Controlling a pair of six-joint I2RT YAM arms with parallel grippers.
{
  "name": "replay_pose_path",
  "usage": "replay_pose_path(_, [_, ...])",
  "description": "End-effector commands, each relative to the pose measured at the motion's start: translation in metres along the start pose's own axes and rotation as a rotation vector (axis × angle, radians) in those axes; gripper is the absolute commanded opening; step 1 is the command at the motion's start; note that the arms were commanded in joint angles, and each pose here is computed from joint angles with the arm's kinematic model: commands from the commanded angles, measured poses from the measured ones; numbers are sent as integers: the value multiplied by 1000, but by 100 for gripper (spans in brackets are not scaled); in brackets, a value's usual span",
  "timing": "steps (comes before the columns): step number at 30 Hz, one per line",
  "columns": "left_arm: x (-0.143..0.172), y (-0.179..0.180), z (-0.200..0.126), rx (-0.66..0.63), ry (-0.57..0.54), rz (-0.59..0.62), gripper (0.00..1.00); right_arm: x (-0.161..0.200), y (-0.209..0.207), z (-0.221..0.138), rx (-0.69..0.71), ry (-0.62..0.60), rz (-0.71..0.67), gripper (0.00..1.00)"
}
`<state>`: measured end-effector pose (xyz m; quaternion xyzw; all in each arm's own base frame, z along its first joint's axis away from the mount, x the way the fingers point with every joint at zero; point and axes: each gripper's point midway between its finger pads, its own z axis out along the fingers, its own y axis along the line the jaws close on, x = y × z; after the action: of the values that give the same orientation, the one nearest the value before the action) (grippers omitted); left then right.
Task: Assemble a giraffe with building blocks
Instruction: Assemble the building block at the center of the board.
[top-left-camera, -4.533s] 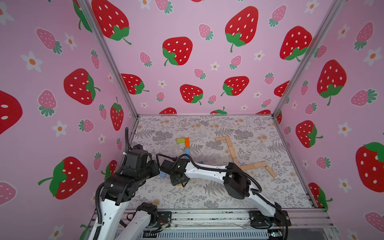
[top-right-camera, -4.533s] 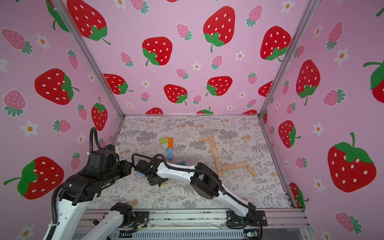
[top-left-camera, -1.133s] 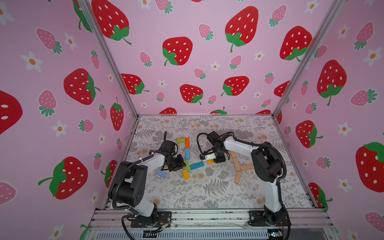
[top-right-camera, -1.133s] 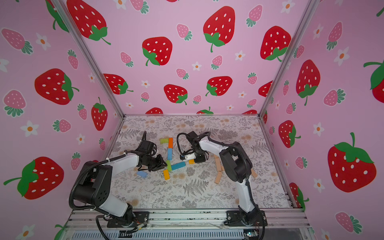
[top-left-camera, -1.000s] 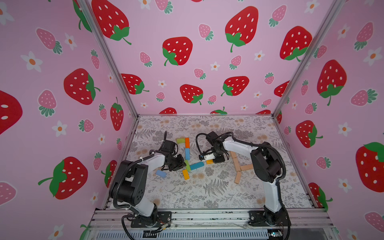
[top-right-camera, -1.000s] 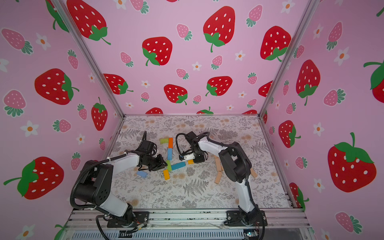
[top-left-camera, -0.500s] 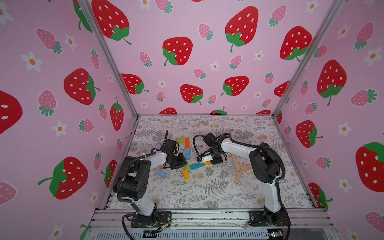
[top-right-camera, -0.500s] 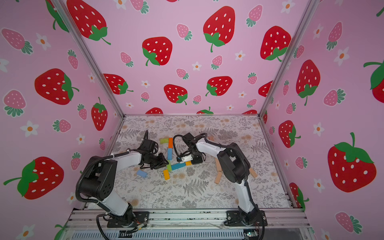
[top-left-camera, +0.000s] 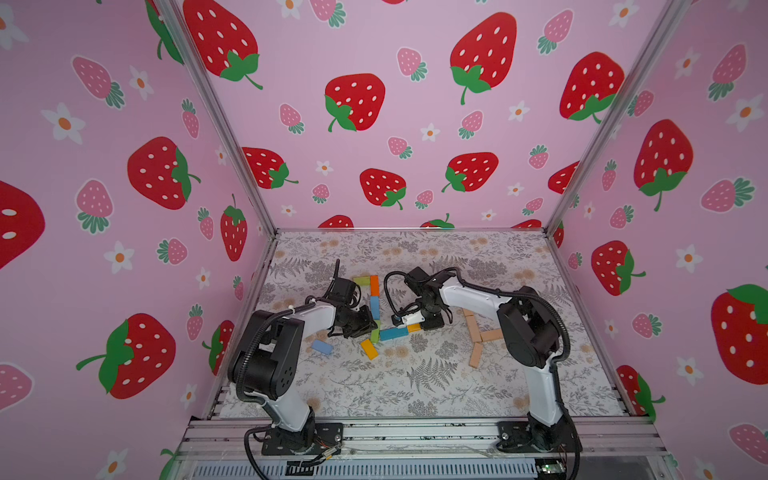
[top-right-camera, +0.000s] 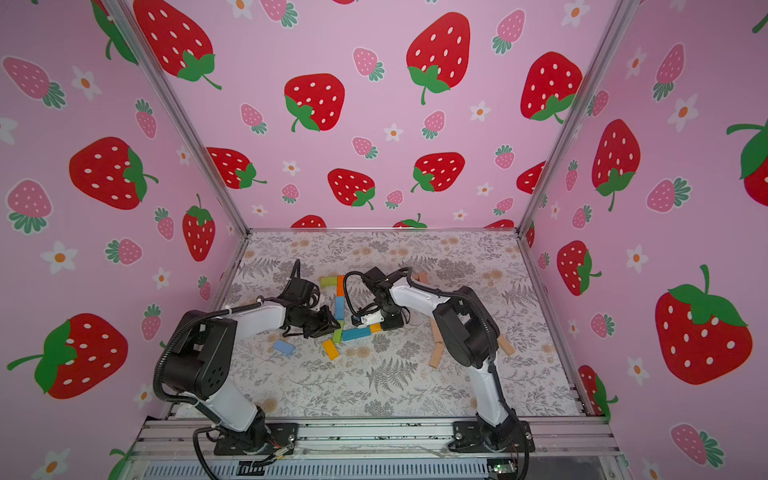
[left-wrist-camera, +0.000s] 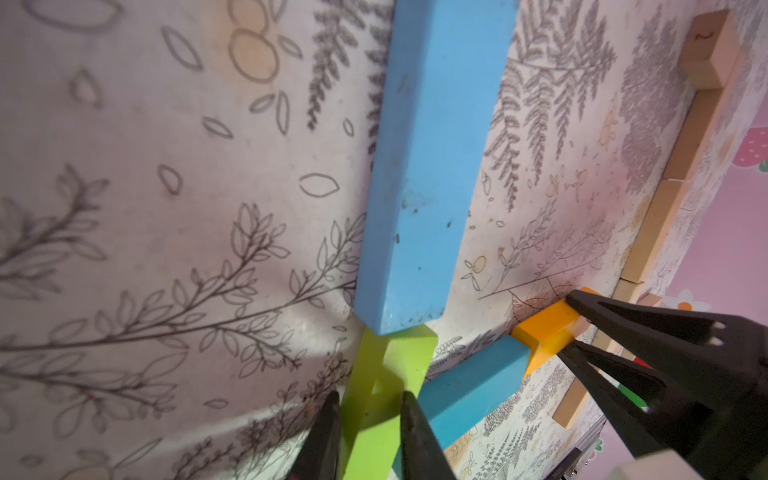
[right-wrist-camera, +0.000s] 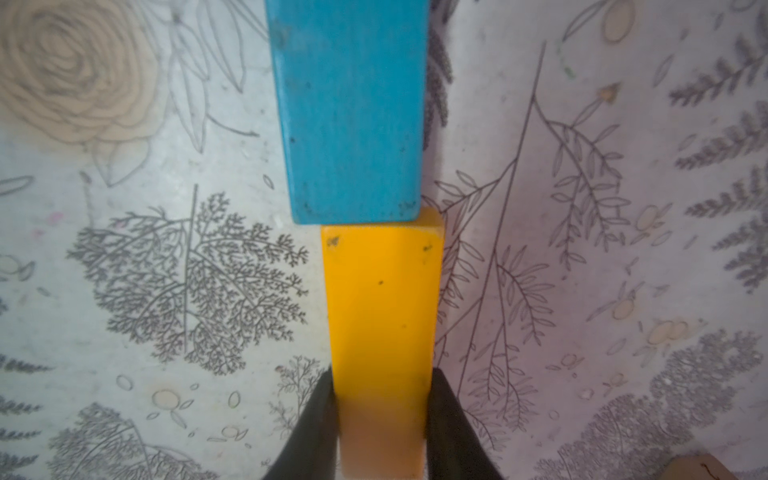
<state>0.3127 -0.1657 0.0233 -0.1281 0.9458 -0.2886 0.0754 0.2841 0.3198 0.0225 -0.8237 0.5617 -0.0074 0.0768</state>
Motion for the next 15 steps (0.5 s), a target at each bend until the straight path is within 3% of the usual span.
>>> replay_pose_path(1, [-6,-10,-4,11,-8,19,28,3,24,14,-80,22,-3,14])
replay_pose_path(8, [-8,-15,-16,12,-35,17,37,5,23,9,-73,29,11,14])
replay_pose_path(15, [-5,-23,-32,31,-58,23,39,13,27,2,-95,53,26,13])
